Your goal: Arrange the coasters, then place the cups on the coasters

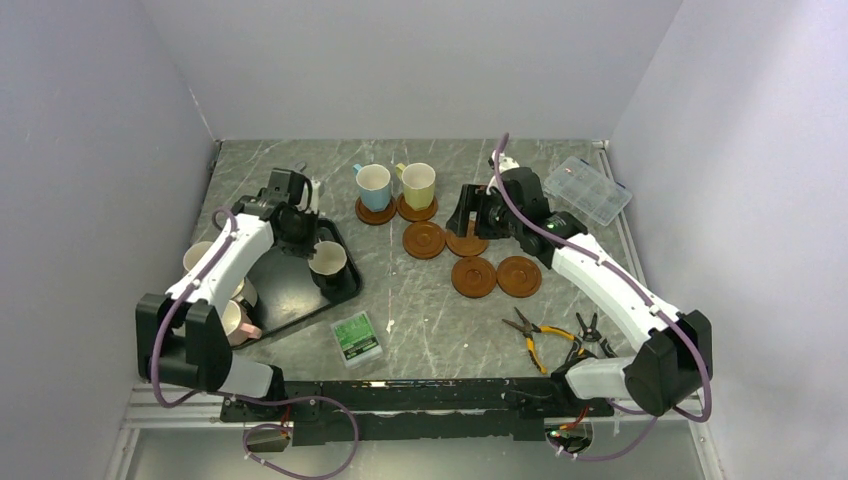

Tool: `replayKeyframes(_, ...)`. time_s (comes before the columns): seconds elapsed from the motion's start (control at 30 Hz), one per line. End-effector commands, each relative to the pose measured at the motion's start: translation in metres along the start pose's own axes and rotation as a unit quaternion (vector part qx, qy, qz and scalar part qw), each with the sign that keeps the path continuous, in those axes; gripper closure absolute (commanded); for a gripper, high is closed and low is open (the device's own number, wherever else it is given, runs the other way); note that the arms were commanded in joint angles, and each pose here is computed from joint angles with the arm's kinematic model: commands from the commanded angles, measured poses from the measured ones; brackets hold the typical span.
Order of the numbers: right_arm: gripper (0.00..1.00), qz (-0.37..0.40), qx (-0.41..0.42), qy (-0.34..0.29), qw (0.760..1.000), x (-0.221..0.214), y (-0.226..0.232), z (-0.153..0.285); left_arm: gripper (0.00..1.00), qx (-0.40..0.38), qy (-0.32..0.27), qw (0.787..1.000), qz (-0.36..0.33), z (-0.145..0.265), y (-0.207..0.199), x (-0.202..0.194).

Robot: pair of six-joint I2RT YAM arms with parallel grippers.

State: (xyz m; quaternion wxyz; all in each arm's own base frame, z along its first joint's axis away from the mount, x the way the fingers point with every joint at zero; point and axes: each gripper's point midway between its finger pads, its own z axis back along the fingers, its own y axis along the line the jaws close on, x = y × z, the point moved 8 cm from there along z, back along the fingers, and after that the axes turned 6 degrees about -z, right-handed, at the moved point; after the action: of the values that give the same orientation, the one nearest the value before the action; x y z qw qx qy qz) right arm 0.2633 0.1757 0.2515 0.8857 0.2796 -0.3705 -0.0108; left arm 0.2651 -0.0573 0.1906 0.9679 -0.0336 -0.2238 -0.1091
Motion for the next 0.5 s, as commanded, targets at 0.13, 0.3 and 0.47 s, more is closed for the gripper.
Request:
replayKeyframes(0.13,0.22,0.003,-0.014,-0.042,0.999,-0.008,0.051,-0.008,0.97,0.033,-0.103,0.985,0.136,0.055,-0.014,-0.01)
replayKeyframes(0.3,0.23,0.009,0.031,-0.043,0.999,-0.022,0.102,-0.022,0.97,0.031,-0.149,0.967,0.202,0.069,-0.037,-0.02)
replayKeyframes(0.47,0.25,0.044,0.038,-0.017,0.998,-0.036,0.141,-0.042,0.97,0.024,-0.178,0.958,0.222,0.075,-0.05,-0.023)
